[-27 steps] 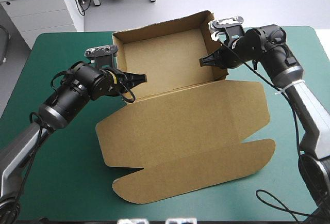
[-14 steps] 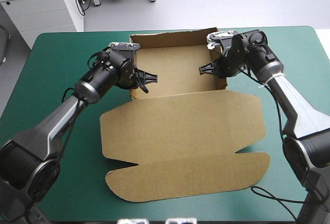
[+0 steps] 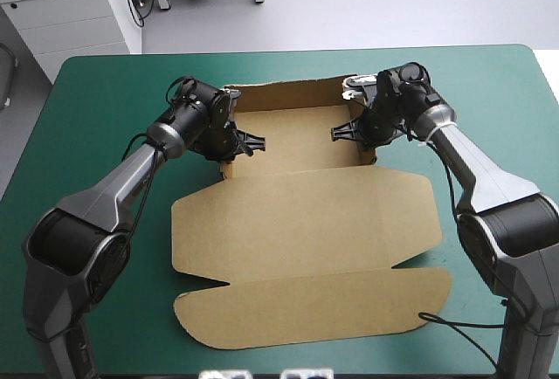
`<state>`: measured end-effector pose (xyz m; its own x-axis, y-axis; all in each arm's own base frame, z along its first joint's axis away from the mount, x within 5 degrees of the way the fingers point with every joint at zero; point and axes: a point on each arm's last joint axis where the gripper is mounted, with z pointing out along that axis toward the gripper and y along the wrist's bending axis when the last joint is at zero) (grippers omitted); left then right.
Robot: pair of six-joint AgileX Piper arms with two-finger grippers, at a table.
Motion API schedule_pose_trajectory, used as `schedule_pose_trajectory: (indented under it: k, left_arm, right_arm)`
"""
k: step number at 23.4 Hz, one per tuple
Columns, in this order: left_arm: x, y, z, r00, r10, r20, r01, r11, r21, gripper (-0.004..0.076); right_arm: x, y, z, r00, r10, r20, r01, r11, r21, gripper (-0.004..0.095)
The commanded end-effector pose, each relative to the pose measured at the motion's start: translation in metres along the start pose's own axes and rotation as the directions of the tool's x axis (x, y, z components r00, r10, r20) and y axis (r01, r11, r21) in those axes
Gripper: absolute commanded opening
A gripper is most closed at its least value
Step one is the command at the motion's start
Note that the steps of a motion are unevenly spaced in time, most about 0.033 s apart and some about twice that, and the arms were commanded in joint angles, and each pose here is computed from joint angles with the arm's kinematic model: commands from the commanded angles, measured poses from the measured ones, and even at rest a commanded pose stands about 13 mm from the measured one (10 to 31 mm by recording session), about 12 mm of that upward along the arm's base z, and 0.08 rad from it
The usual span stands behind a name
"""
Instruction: Fold the box
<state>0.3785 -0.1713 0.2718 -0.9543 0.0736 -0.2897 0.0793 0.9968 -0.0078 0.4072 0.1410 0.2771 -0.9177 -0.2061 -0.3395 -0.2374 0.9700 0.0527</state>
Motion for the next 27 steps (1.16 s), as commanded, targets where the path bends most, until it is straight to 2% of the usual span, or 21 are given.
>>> schedule_pose_trajectory:
  k: [1, 7, 9, 12, 15, 18, 20, 23, 27]
  left_arm:
    - [-0.002, 0.018, -0.025, 0.998, 0.063, 0.030, -0.059, 0.993, -0.099, -0.0008]
    - [0.000, 0.019, -0.025, 0.996, 0.092, 0.000, -0.091, 0.990, -0.105, -0.0008]
    - [-0.001, 0.019, -0.027, 0.994, 0.106, 0.002, -0.106, 0.989, -0.108, -0.0006]
    - [-0.005, 0.018, -0.037, 0.993, 0.115, 0.026, -0.112, 0.989, -0.099, 0.0038]
    - [-0.011, 0.017, -0.049, 0.991, 0.113, 0.065, -0.107, 0.990, -0.091, 0.0134]
    - [-0.012, 0.017, -0.050, 0.990, 0.124, 0.068, -0.117, 0.989, -0.090, 0.0211]
    - [-0.012, 0.017, -0.049, 0.990, 0.124, 0.064, -0.118, 0.989, -0.092, 0.0270]
    - [-0.012, 0.017, -0.049, 0.990, 0.124, 0.067, -0.118, 0.989, -0.091, 0.0333]
    - [-0.012, 0.017, -0.049, 0.990, 0.125, 0.072, -0.118, 0.989, -0.089, 0.0349]
  right_arm:
    - [-0.004, -0.009, -0.030, 0.997, -0.026, 0.072, 0.022, 0.998, 0.056, -0.0014]
    - [0.000, -0.009, -0.030, 0.999, -0.023, 0.022, 0.022, 0.998, 0.060, -0.0012]
    - [0.000, -0.009, -0.030, 1.000, -0.022, 0.022, 0.021, 0.998, 0.058, 0.0042]
    - [-0.001, -0.009, -0.030, 0.999, -0.016, 0.035, 0.014, 0.999, 0.052, 0.0258]
    - [-0.004, -0.008, -0.031, 0.997, 0.011, 0.075, -0.015, 0.999, 0.047, 0.0568]
    - [-0.005, -0.008, -0.031, 0.996, 0.022, 0.082, -0.025, 0.999, 0.045, 0.0720]
    - [-0.005, -0.008, -0.031, 0.996, 0.022, 0.082, -0.025, 0.999, 0.045, 0.0755]
    - [-0.005, -0.008, -0.031, 0.996, 0.021, 0.084, -0.025, 0.999, 0.045, 0.0756]
    - [-0.007, -0.008, -0.031, 0.994, 0.022, 0.106, -0.026, 0.999, 0.038, 0.0756]
